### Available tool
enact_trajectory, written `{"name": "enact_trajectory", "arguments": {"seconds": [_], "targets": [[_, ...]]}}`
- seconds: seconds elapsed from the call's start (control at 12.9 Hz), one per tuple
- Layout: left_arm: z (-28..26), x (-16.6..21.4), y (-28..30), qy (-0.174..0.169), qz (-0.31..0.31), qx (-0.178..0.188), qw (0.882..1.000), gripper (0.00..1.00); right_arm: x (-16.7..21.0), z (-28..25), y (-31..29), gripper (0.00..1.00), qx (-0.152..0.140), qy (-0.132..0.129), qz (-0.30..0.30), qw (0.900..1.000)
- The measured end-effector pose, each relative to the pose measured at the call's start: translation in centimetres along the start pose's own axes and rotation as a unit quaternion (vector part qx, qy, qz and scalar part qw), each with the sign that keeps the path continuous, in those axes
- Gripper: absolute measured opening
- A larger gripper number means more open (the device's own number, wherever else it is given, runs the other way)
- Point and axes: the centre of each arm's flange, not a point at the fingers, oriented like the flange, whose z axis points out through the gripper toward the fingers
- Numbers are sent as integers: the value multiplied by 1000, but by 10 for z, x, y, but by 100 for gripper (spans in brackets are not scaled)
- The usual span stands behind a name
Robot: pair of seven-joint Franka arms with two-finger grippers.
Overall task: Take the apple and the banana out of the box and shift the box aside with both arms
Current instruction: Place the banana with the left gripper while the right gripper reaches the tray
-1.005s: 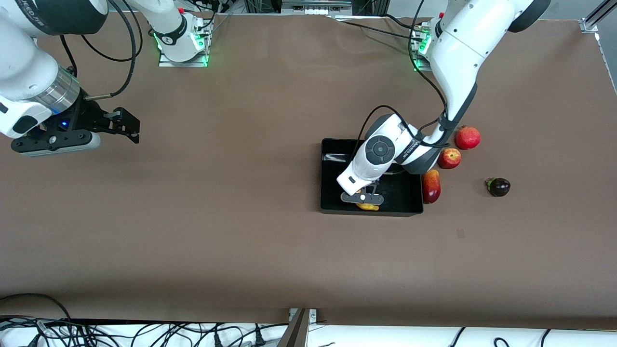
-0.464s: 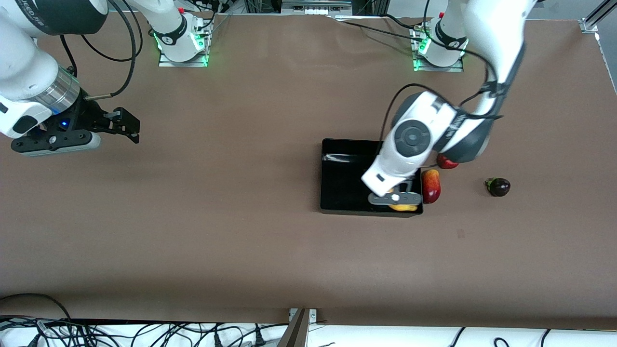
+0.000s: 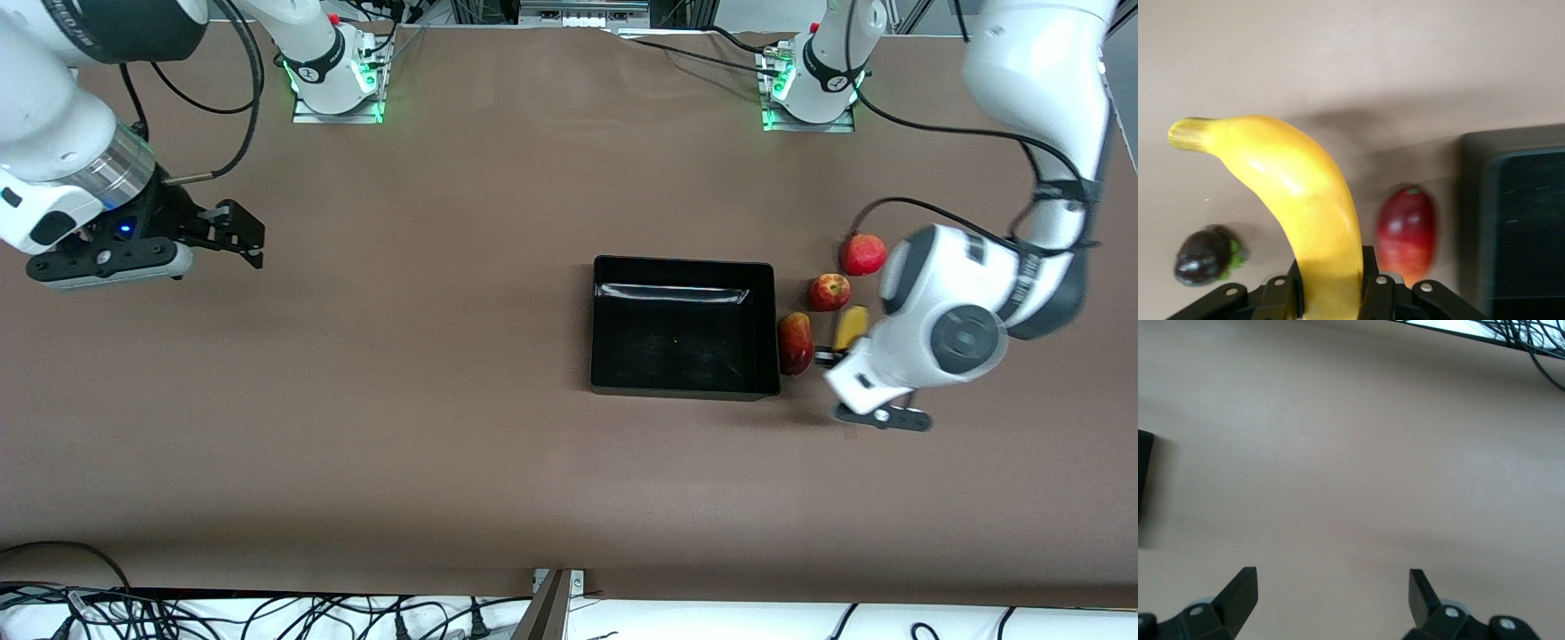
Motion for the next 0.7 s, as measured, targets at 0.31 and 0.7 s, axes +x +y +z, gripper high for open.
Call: {"name": "enact_trajectory", "arguments": {"seconds": [0.31, 0.7], "targets": [[76, 3, -38, 35, 35, -24, 998, 33, -7, 9, -45, 100, 2, -27, -37, 999], [115, -3, -57, 53, 42, -18, 998, 60, -1, 73, -90, 100, 6, -87, -79, 993]]}}
